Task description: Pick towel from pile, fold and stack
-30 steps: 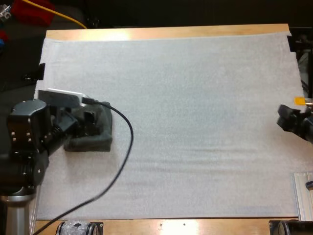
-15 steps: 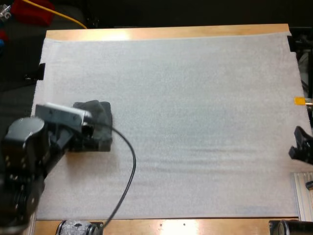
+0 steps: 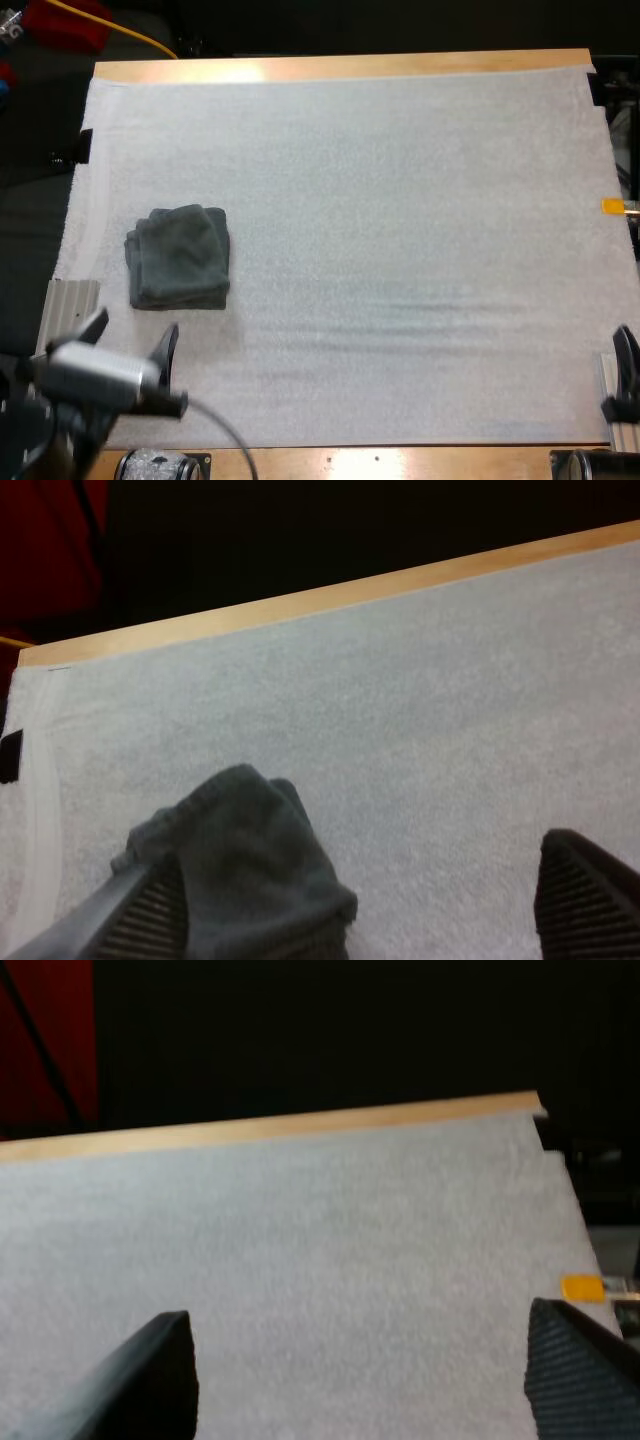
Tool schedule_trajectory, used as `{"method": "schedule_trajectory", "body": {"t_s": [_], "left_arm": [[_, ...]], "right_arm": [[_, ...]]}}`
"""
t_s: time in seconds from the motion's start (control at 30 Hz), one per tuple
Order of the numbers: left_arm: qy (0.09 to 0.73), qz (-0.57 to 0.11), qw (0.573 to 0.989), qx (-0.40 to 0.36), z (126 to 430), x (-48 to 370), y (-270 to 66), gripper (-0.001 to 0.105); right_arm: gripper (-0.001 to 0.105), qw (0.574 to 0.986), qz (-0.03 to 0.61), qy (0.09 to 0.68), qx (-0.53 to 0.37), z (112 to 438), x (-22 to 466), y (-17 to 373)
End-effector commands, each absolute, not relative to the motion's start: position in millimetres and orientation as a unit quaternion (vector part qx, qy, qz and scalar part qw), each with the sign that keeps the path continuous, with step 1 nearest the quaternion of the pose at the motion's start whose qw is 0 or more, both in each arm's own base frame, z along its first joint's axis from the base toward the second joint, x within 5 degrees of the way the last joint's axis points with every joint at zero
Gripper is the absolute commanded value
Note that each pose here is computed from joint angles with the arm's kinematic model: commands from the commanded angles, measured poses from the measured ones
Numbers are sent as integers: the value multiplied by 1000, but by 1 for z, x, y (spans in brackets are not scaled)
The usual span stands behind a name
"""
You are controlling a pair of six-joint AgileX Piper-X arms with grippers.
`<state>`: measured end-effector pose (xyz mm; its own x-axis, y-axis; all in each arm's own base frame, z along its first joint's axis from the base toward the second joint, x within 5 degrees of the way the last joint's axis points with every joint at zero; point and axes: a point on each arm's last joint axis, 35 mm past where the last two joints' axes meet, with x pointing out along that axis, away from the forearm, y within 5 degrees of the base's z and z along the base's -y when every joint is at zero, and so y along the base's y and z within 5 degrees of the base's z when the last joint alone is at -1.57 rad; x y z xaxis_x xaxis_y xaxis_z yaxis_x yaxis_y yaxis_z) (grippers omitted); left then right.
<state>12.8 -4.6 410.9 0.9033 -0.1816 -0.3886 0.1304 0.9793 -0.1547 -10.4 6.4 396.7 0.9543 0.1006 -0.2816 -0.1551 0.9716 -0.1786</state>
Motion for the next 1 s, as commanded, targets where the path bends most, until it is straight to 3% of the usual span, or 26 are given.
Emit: {"method": "schedule_trajectory", "body": {"t_s": [0.0,0.2,0.33,0.73,0.97], "left_arm": [[200,-77,975,-61,409,7,-4,69],[160,-80,982,-62,393,-35,1,69],[139,-84,986,-46,381,-60,3,69],[244,-77,966,-27,358,-70,4,69],[217,-81,973,-22,363,-66,3,69]], "right_arm": [[67,985,66,128,-98,398,-18,7],[67,991,60,88,-85,388,-55,10],[67,989,61,111,-73,383,-57,10],[67,986,70,137,-65,380,-64,11],[67,987,69,127,-66,382,-63,11]]}}
